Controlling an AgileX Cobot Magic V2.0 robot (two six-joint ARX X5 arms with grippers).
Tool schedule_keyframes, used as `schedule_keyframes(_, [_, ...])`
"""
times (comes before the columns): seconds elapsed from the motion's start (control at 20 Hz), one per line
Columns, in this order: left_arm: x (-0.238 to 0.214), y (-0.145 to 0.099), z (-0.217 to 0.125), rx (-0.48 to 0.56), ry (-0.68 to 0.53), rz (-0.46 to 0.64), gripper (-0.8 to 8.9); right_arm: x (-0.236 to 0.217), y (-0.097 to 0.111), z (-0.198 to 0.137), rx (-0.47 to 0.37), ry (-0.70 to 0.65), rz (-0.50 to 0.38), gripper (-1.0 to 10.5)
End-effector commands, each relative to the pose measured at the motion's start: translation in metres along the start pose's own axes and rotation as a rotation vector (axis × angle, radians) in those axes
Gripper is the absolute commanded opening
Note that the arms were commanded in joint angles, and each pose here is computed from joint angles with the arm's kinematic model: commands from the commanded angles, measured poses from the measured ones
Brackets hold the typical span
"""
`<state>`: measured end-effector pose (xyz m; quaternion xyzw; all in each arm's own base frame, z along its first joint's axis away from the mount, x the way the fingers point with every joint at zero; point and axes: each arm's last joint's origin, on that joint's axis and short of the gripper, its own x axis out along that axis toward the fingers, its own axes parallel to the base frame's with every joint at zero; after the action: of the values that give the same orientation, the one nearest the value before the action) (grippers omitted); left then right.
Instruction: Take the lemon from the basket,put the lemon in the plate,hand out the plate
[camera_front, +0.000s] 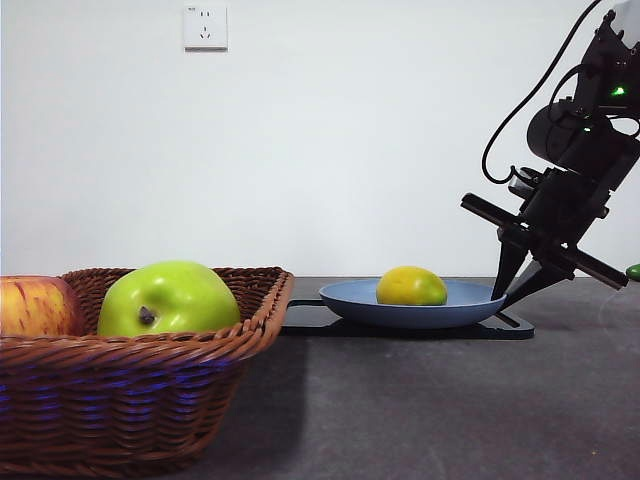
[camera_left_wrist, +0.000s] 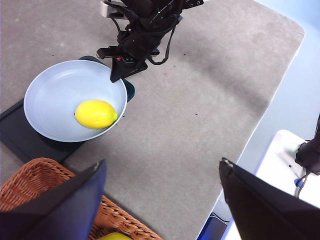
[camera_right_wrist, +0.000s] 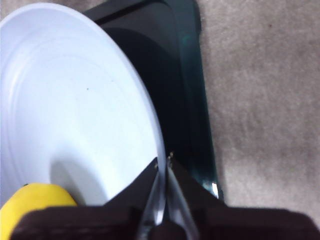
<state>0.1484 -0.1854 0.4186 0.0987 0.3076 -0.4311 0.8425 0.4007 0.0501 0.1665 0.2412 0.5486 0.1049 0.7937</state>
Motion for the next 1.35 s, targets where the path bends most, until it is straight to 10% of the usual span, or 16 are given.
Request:
schedule_keyframes(0.05, [-0.001,-0.003,0.005,0.020,-0.019,-0.007,3.89,0.003,0.001,0.006,-0.011,-0.020,-0.012,1.7])
schedule_keyframes(0.45, [0.001,0.003,0.006,0.120,-0.029,0.168,3.83,-0.041,0.011,0.006,-0.075,-0.034,0.047,2.3])
schedule_keyframes(0.95, [-0.003,0.041,0.006,0.195,0.002,0.392,0.06,-0.167,0.061,-0.060,-0.342,0.001,-0.037,0.1])
schedule_keyframes(1.15, [0.009,0.078,-0.016,0.092,0.061,0.376,0.06,-0.192,0.092,-0.097,-0.499,-0.155,-0.286,0.1])
schedule_keyframes(1.35, [0.015,0.104,-0.063,-0.042,-0.034,0.424,0.06,-0.206,0.118,-0.149,-0.668,-0.451,-0.194,0.1])
